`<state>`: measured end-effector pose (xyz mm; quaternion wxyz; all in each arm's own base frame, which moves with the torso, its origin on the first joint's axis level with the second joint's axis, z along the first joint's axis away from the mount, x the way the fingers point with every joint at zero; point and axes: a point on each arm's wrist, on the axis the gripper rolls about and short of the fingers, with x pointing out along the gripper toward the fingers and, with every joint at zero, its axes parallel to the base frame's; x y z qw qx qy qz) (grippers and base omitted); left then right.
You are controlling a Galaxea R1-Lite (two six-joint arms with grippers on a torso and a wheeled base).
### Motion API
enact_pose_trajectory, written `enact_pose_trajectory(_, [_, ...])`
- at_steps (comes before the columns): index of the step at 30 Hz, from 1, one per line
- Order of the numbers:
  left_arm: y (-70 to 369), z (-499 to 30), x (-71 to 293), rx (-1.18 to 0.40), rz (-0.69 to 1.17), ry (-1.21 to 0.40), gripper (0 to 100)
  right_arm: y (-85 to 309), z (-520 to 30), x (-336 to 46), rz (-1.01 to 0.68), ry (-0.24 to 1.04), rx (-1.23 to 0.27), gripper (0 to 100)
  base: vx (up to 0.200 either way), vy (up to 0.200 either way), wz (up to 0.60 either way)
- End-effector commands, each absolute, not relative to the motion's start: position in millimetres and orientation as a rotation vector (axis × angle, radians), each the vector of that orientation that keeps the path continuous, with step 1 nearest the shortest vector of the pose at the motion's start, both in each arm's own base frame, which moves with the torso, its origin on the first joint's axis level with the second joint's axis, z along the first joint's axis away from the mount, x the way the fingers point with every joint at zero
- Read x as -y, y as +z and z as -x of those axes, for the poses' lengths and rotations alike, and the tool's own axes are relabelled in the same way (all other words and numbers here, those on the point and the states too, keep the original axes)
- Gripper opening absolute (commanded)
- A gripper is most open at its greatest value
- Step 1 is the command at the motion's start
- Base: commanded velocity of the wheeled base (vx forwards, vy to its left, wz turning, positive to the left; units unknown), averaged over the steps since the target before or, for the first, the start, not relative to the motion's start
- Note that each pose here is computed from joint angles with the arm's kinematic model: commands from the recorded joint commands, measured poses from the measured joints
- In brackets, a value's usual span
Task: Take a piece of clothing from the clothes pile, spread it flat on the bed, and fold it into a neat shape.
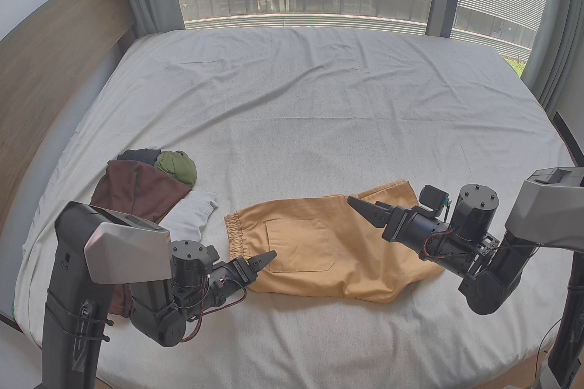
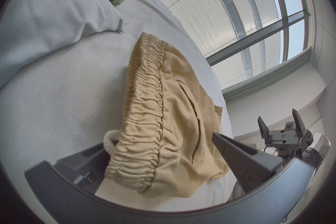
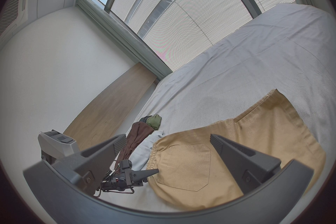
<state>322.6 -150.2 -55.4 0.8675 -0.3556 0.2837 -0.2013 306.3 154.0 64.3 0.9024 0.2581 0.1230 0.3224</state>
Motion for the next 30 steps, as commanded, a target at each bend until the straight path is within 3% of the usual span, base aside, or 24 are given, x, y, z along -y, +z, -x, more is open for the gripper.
enact_pose_trajectory(1, [-45.5,-325.5,151.4,-0.564,0.755,-0.435,100,64.1,-305.5,-154.8,-0.533,0.670,-0.256,100,0.000,0.000,0.00])
enact_pose_trajectory(20, [-49.6,-324.2,138.7,-0.578,0.756,-0.382,100,59.4,-303.2,-158.3,-0.529,0.677,-0.276,100,0.000,0.000,0.00])
enact_pose_trajectory(21, [-50.0,-324.5,138.8,-0.578,0.756,-0.382,0,59.4,-303.2,-158.3,-0.529,0.677,-0.276,100,0.000,0.000,0.00])
enact_pose_trajectory(30, [-47.6,-327.6,127.2,-0.565,0.758,-0.348,0,59.9,-302.8,-158.7,-0.529,0.679,-0.274,100,0.000,0.000,0.00])
